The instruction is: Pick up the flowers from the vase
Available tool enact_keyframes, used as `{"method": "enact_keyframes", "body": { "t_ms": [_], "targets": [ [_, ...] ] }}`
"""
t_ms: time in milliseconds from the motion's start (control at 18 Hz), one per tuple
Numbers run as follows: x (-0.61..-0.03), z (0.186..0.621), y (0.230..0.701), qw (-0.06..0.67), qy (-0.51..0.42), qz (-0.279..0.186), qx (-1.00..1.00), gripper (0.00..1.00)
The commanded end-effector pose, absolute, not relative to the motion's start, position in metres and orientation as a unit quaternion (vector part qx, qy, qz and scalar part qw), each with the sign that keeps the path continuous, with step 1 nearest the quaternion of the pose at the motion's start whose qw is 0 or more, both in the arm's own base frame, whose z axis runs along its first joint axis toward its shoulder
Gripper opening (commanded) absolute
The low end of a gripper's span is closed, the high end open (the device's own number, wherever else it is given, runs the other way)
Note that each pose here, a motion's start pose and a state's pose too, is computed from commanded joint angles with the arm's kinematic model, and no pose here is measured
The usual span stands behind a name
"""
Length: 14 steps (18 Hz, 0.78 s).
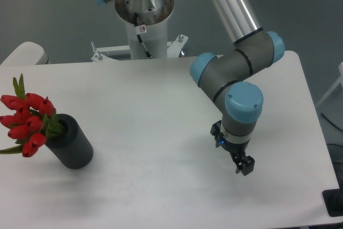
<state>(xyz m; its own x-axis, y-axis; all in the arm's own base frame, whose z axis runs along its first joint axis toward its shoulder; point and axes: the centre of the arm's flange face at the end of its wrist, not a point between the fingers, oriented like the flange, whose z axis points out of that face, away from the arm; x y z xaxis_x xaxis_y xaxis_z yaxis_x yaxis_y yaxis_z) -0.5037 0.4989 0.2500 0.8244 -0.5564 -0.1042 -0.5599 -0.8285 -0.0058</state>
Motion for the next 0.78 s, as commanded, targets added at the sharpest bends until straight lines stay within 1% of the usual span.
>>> {"method": "enact_keyframes", "body": {
  "t_ms": [500,611,778],
  "targets": [
    [-0.499,0.25,0.497,0.025,0.285,0.04,-0.957,1.0],
    [-0.487,0.251,0.495,0.04,0.285,0.029,-0.957,1.0],
    [-0.464,0.261,0.496,0.099,0.276,0.008,-0.956,1.0]
  ]
}}
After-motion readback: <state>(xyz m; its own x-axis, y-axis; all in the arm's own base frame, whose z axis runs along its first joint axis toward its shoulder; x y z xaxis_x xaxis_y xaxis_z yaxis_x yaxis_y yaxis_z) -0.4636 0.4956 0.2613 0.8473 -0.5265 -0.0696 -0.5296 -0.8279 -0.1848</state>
